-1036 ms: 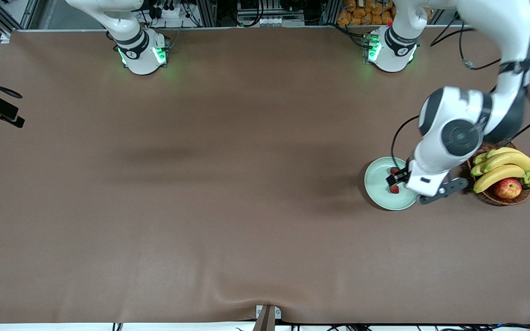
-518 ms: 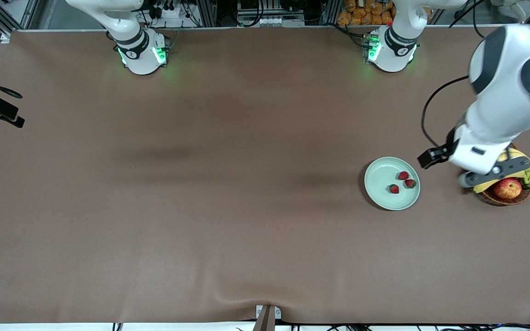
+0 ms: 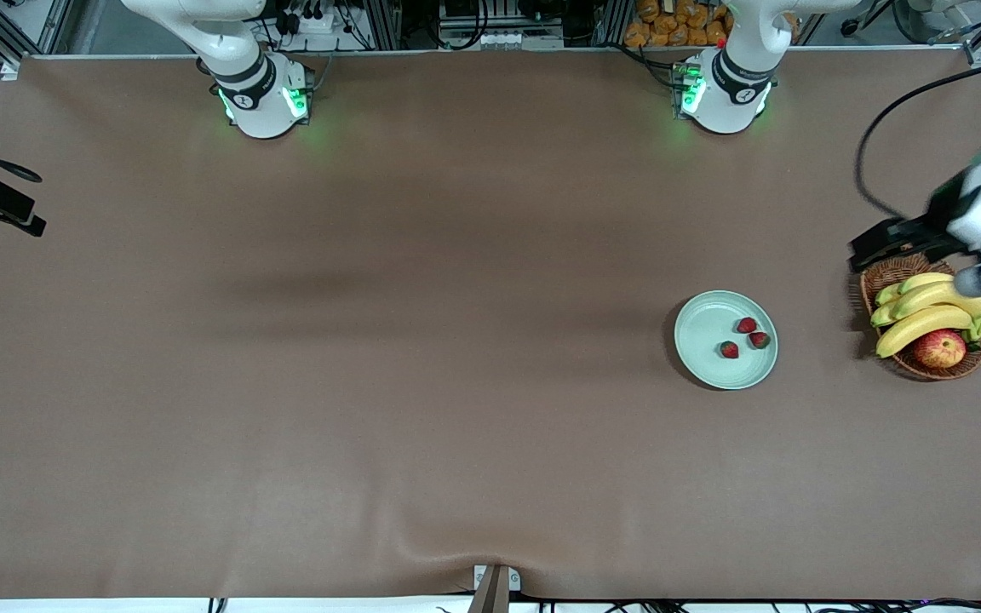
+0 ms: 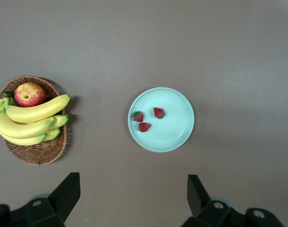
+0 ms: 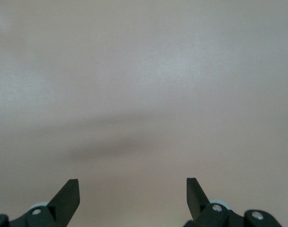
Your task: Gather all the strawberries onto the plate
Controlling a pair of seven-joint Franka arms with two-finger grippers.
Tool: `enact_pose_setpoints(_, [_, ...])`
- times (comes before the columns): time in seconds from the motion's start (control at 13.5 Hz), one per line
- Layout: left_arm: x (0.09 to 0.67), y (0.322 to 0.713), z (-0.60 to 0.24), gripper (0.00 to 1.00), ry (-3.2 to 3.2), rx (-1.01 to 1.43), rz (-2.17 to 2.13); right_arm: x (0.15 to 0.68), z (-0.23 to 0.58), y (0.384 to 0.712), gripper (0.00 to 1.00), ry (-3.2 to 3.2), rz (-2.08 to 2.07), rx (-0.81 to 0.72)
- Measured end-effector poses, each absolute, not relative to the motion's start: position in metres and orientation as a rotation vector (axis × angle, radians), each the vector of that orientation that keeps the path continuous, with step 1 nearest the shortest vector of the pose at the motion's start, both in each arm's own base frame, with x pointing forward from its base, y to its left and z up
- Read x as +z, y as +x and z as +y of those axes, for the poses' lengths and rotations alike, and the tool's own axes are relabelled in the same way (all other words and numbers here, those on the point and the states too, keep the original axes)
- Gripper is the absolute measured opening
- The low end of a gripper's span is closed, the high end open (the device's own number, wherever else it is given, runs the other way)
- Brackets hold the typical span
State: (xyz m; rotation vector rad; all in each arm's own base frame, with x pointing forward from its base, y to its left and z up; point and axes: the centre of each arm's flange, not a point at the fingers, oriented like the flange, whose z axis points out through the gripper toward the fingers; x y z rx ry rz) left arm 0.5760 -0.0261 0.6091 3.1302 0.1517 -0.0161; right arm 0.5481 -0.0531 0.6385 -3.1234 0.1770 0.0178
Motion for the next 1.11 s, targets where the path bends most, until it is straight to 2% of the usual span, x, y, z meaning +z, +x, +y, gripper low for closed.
enact_pose_setpoints(0.44, [0.626,0.549,-0.018,1.0,3.127,-0.061,0.12,0.638,-0.053,0.548,1.0,-3.123,0.177,0.018])
enact_pose_setpoints(1.11, [0.631,0.546,-0.014,1.0,3.127,-0.049,0.119,0.638,-0.053,0.548,1.0,-3.123,0.176,0.018])
